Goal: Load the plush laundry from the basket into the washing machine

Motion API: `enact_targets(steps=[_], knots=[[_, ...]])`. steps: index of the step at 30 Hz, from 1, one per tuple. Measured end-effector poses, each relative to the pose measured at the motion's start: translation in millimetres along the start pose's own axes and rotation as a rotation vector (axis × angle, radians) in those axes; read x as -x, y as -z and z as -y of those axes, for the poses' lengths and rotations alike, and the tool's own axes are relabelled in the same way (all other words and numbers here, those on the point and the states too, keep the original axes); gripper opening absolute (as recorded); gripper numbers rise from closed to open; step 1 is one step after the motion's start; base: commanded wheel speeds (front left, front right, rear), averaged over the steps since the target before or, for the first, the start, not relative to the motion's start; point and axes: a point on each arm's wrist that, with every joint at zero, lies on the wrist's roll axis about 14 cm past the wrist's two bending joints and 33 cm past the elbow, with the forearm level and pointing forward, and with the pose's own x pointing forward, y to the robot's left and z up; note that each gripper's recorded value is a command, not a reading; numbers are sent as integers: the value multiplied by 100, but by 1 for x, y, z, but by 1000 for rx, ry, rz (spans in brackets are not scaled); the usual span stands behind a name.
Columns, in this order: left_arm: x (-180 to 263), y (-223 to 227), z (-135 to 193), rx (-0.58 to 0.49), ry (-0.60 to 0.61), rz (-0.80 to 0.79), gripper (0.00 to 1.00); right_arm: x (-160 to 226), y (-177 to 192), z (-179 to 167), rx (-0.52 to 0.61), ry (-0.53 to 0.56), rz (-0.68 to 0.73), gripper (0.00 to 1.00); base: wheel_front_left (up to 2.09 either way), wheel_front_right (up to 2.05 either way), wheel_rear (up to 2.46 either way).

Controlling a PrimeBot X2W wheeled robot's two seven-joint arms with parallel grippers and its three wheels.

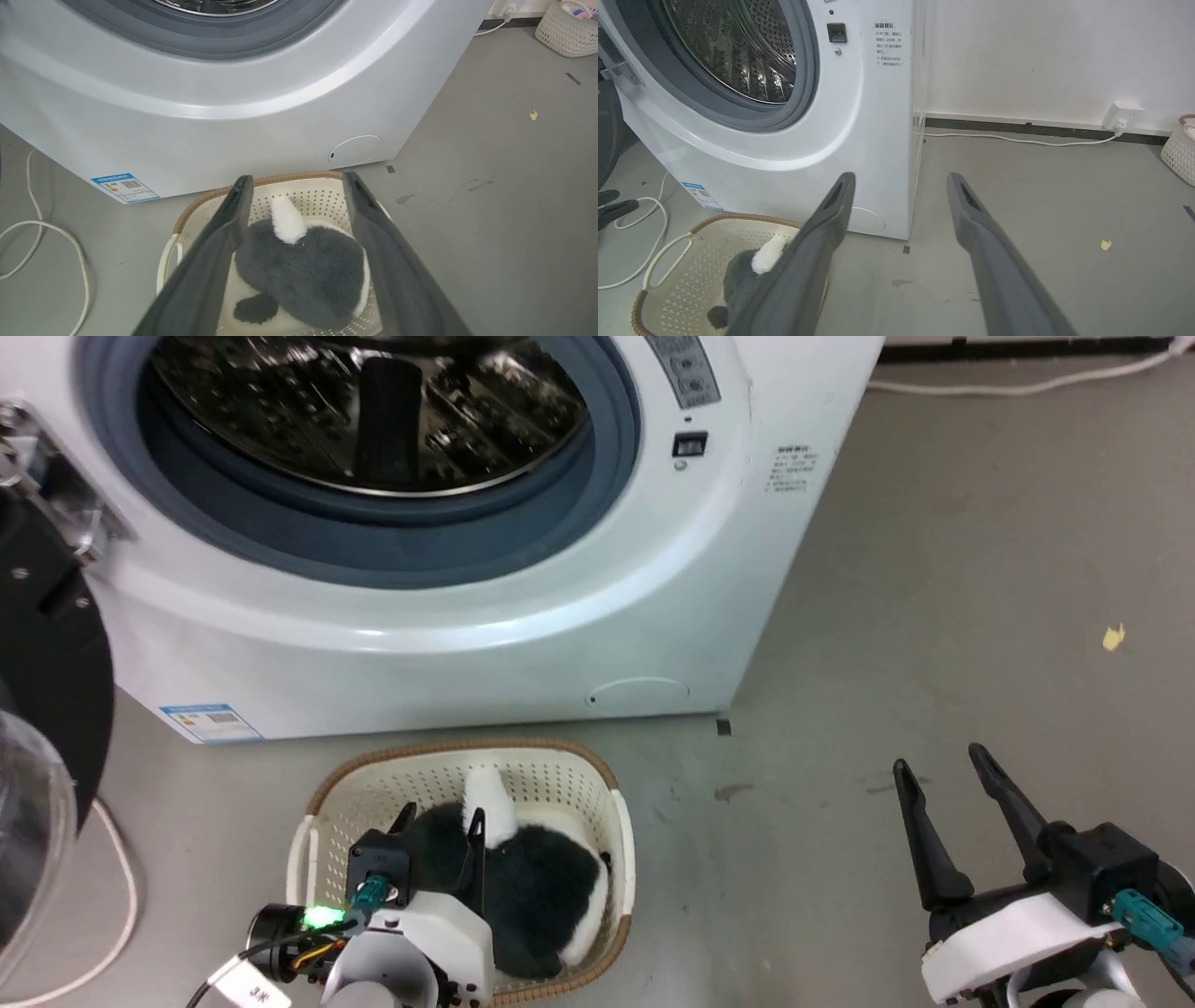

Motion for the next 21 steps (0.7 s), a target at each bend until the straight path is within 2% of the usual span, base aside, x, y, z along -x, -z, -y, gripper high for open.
enact_targets(steps=[21], knots=[[-41,97,15,54,101,-321,100,-18,28,21,-18,59,-50,100,0,0,0]])
